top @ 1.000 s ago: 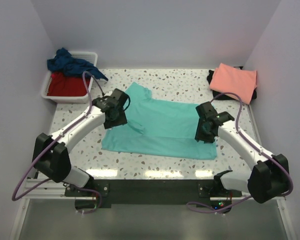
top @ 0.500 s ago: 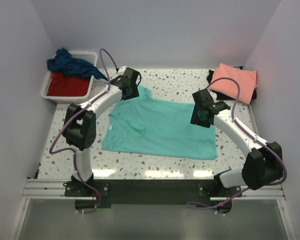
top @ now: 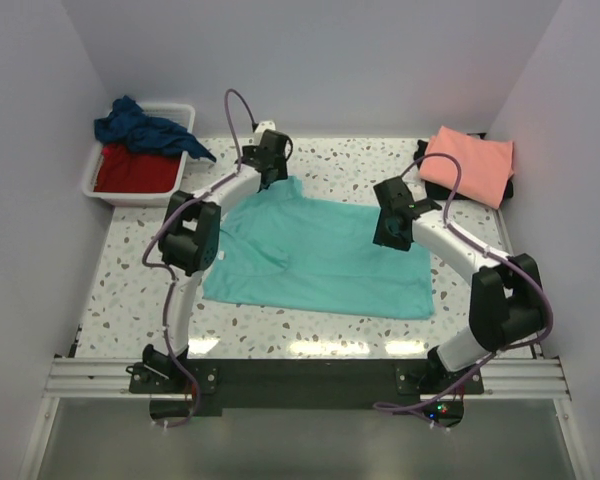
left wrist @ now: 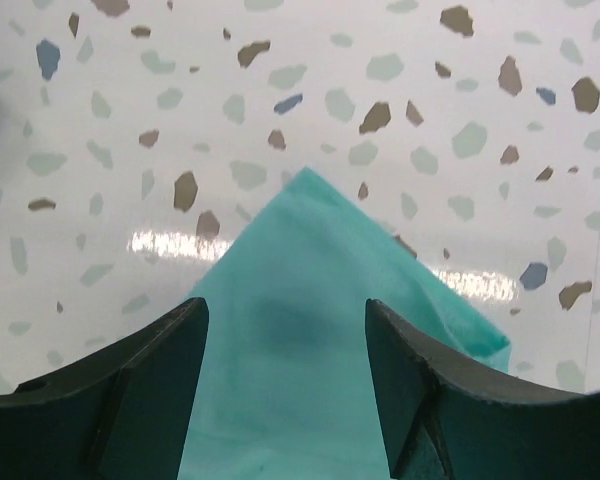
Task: Fold and stack the t-shirts
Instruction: Fold the tshirt
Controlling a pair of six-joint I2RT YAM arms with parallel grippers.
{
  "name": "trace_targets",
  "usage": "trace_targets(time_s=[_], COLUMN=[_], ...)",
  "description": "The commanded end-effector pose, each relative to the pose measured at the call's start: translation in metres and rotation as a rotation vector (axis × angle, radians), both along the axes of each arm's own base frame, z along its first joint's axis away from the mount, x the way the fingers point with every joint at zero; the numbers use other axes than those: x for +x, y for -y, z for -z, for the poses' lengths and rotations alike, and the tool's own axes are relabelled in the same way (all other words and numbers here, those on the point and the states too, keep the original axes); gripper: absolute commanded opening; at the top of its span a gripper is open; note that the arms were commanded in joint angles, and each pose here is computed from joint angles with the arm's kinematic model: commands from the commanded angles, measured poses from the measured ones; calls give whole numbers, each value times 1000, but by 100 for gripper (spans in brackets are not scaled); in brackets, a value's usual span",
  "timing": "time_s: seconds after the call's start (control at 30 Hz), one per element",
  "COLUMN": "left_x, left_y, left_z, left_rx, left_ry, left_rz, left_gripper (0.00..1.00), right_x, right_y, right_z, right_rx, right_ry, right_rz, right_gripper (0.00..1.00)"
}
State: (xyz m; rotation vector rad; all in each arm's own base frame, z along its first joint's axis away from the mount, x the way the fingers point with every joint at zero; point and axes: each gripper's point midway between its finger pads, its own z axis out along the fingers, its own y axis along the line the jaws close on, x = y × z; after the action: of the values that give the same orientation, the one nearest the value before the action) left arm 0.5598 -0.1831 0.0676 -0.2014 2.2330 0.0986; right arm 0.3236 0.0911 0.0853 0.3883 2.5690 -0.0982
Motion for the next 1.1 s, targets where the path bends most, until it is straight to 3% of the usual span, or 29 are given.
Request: trace_targets(time_s=[0.0,0.43,0.7,1.07], left_x=[43,82,80,73], left_y=[-11,-19,-2,-1], left_z=[-28,-10,13,33], left_rx=[16,-82,-159,-157], left_ry=[116,119,61,-1], left_rz=[-8,-12,69,87], left_gripper=[69,66,65,61], right_x=[25,60,67,73], right_y=[-6,-19,-23,-26], right_z=[-12,0,10,16], right_rx=[-10,-39,-45,-50], right_ry=[64,11,-19,-38], right_rz=[-7,-38,-38,-33], right_gripper=[43,43,42,40])
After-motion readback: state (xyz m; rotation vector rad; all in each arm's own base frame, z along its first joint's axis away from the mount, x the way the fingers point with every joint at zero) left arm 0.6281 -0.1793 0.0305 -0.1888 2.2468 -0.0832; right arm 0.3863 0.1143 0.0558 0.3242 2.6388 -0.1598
